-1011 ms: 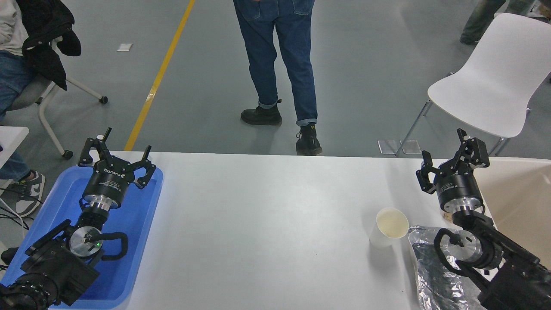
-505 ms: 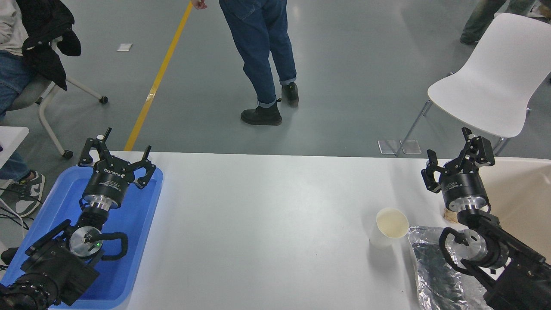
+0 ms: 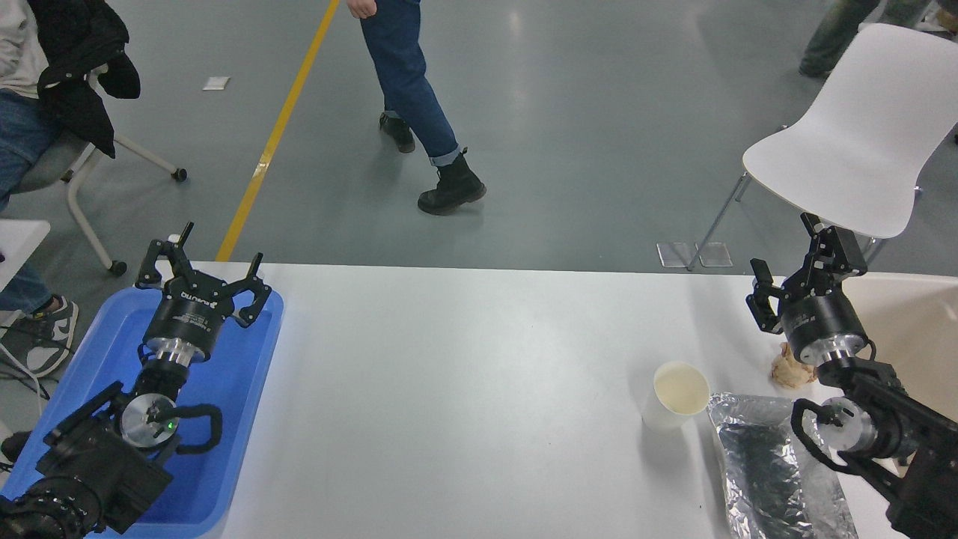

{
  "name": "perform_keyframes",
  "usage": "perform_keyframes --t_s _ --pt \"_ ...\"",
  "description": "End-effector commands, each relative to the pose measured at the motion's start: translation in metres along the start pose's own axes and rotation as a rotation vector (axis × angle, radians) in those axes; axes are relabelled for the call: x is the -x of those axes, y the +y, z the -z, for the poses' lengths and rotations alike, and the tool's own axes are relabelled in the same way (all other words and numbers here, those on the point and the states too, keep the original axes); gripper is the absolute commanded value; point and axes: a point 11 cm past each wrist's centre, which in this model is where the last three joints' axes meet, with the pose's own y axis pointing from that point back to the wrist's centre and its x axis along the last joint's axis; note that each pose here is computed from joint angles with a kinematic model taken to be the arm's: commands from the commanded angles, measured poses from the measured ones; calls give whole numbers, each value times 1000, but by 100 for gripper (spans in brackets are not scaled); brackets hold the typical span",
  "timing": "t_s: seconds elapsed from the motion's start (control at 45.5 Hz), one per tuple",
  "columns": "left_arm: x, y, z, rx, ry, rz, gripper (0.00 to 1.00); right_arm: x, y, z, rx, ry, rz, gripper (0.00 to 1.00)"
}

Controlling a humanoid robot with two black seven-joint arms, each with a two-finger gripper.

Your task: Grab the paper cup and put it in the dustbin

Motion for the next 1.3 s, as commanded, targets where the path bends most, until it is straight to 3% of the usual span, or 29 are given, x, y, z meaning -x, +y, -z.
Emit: perform_keyframes --t_s 0.0,0.33,0.593,0.769,0.901,1.121,1.275 --pt "0 0 1 0 2 1 100 -17 3 13 148 337 168 100" --pt "1 -1 1 -2 1 2 100 -36 -1 41 304 723 330 100" --pt "1 -1 1 -5 0 3 100 -34 6 77 383 873 435 100" --pt "1 -1 1 -5 0 3 100 -16 16 122 527 917 606 100" --pt "1 -1 1 -5 0 3 100 17 13 158 703 962 797 100" --pt "1 -1 0 -1 0 2 100 60 17 198 866 1053 1000 100" --pt "1 -1 0 -1 0 2 100 94 17 221 918 1282 1122 100"
